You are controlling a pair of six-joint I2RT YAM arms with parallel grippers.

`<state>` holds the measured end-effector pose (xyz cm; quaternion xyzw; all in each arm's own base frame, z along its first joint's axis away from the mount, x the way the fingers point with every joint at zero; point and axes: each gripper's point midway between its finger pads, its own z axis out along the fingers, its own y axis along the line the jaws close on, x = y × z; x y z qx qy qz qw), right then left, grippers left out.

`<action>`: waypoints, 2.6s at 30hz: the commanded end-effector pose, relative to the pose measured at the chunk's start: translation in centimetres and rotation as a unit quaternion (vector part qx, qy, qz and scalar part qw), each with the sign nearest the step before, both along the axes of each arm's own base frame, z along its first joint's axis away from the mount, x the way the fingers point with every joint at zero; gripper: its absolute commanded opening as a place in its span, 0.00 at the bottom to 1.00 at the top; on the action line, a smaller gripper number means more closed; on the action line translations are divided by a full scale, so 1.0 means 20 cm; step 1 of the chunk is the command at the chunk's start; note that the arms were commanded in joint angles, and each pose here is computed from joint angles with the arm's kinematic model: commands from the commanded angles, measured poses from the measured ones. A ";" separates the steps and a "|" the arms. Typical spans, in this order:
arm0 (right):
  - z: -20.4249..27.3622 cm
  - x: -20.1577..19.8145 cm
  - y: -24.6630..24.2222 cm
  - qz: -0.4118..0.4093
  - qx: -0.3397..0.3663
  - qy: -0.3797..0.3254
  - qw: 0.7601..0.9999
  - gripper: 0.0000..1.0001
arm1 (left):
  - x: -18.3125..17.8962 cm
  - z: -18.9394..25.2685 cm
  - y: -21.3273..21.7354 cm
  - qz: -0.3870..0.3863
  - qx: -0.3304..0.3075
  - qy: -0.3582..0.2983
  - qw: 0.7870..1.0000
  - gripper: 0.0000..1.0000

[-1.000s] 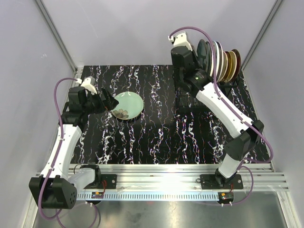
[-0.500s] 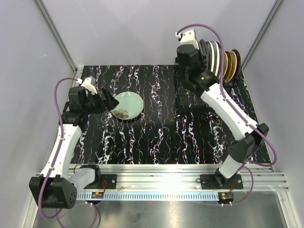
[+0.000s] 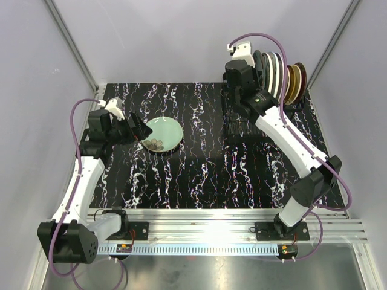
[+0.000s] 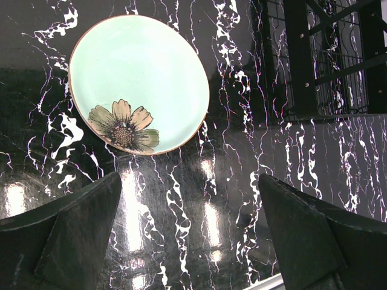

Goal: Load the plates into the dish rack
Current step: Insert the plate into the dish rack, then grab a plate with the left arm

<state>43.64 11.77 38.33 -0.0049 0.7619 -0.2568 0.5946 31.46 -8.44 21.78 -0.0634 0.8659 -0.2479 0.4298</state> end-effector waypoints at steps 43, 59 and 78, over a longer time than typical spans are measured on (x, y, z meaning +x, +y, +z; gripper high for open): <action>0.28 -0.09 -0.09 -0.008 0.080 -0.079 0.994 0.40 | 0.03 0.11 -0.04 -0.020 -0.018 -0.034 0.999 0.99; 0.40 -0.18 -0.09 0.030 0.122 -0.097 0.987 0.50 | 0.05 0.06 -0.01 -0.005 -0.002 -0.017 1.000 0.99; 0.10 -0.73 -0.04 0.200 0.326 -0.091 0.920 0.59 | 0.14 -0.25 0.19 0.083 0.007 0.079 0.993 0.99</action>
